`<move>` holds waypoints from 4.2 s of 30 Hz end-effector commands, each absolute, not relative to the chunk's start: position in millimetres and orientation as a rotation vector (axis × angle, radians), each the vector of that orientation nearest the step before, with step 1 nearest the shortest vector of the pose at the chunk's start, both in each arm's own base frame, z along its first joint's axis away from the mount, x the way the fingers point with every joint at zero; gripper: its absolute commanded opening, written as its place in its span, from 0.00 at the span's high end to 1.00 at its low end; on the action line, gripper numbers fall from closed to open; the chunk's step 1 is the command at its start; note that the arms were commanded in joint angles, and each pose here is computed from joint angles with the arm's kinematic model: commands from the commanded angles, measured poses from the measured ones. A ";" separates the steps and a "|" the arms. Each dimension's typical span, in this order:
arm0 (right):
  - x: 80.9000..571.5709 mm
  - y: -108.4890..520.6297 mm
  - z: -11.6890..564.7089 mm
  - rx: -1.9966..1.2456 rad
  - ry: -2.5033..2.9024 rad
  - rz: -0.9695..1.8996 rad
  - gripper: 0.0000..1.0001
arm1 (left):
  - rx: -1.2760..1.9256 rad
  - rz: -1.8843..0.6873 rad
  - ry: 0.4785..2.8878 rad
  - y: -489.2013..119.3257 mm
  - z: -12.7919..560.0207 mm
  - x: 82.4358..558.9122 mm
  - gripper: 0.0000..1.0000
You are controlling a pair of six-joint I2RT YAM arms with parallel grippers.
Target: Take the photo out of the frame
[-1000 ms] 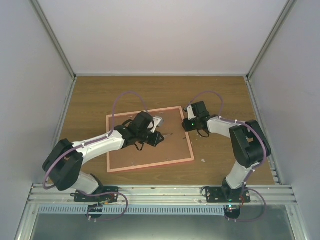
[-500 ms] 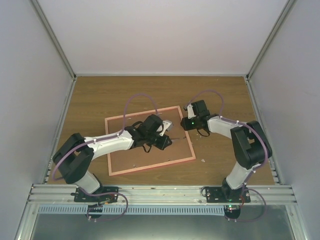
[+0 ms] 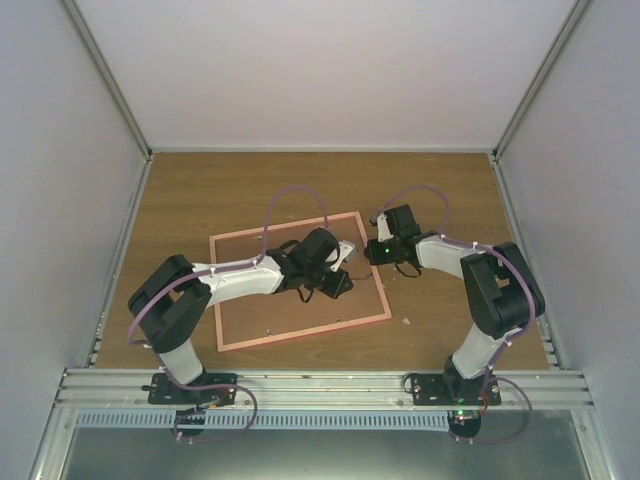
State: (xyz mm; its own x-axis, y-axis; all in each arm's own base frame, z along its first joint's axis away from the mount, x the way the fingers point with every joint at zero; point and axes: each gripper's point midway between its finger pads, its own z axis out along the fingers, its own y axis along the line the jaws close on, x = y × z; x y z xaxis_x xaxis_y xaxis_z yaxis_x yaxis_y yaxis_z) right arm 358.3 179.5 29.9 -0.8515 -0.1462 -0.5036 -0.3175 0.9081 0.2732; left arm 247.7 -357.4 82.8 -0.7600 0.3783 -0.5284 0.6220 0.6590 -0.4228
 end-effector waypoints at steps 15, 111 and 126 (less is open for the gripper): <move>351.3 183.1 27.5 -0.314 2.585 0.539 0.82 | 0.796 -0.824 2.435 -376.1 79.3 265.3 1.00; 320.6 133.9 34.4 -0.422 2.795 0.082 0.83 | 0.290 -0.683 2.365 -239.6 140.0 308.7 1.00; 474.8 123.0 45.4 -0.456 2.606 -0.095 0.81 | 0.292 -0.690 2.358 -237.5 144.1 307.2 1.00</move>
State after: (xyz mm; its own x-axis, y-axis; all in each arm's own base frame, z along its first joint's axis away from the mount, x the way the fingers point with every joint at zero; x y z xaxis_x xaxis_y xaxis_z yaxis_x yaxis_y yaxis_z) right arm 430.0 134.3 36.5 -0.8608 -0.3249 -0.3918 -0.3218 0.9438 -0.0757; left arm 305.4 -238.6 128.8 -0.7903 0.0362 -0.6117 0.3493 0.8468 -0.4011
